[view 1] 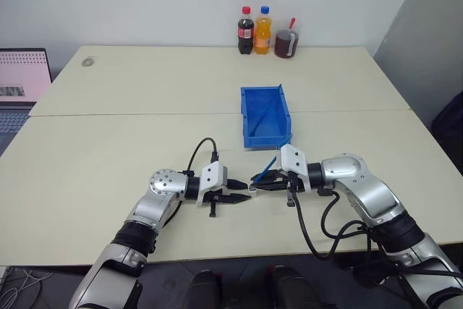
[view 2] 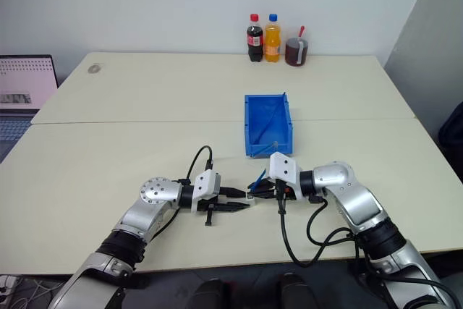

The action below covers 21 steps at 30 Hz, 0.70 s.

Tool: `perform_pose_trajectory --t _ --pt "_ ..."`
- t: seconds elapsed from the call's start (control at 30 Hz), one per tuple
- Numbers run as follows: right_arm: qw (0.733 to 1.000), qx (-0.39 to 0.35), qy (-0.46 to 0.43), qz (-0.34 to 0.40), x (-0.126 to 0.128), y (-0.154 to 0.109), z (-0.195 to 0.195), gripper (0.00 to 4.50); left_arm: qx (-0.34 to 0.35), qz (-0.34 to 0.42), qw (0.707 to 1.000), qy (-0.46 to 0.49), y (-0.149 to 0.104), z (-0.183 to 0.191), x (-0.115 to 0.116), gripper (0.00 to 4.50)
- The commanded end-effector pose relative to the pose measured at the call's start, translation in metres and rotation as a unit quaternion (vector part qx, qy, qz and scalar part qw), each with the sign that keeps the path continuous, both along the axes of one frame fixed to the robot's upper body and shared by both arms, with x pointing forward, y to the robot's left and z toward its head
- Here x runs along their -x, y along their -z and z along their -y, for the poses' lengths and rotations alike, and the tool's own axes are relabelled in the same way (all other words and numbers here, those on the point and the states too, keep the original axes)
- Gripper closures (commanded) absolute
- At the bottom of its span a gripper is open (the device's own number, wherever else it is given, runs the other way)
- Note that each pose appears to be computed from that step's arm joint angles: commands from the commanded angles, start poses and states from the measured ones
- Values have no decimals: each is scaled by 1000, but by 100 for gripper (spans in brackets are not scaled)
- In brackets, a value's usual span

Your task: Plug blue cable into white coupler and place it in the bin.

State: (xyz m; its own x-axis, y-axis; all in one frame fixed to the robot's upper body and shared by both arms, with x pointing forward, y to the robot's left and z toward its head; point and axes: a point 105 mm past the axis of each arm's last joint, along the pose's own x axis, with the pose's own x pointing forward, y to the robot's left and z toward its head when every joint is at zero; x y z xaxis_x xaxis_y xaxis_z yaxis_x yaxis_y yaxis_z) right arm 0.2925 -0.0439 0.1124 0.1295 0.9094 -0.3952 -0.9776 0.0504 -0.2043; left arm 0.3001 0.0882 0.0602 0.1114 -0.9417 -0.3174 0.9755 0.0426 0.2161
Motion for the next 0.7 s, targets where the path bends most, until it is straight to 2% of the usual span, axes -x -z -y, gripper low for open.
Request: perform_pose_trajectory --t 0.03,0.37,0.7 --pt "998 57 6 -31 0 23 4 438 -26 -19 999 -3 16 -3 7 372" --pt "996 68 15 -60 -6 22 6 438 -28 -21 999 -17 19 -8 11 372" --pt "992 93 22 -77 -2 64 8 438 -32 -14 999 -25 18 -10 8 372"
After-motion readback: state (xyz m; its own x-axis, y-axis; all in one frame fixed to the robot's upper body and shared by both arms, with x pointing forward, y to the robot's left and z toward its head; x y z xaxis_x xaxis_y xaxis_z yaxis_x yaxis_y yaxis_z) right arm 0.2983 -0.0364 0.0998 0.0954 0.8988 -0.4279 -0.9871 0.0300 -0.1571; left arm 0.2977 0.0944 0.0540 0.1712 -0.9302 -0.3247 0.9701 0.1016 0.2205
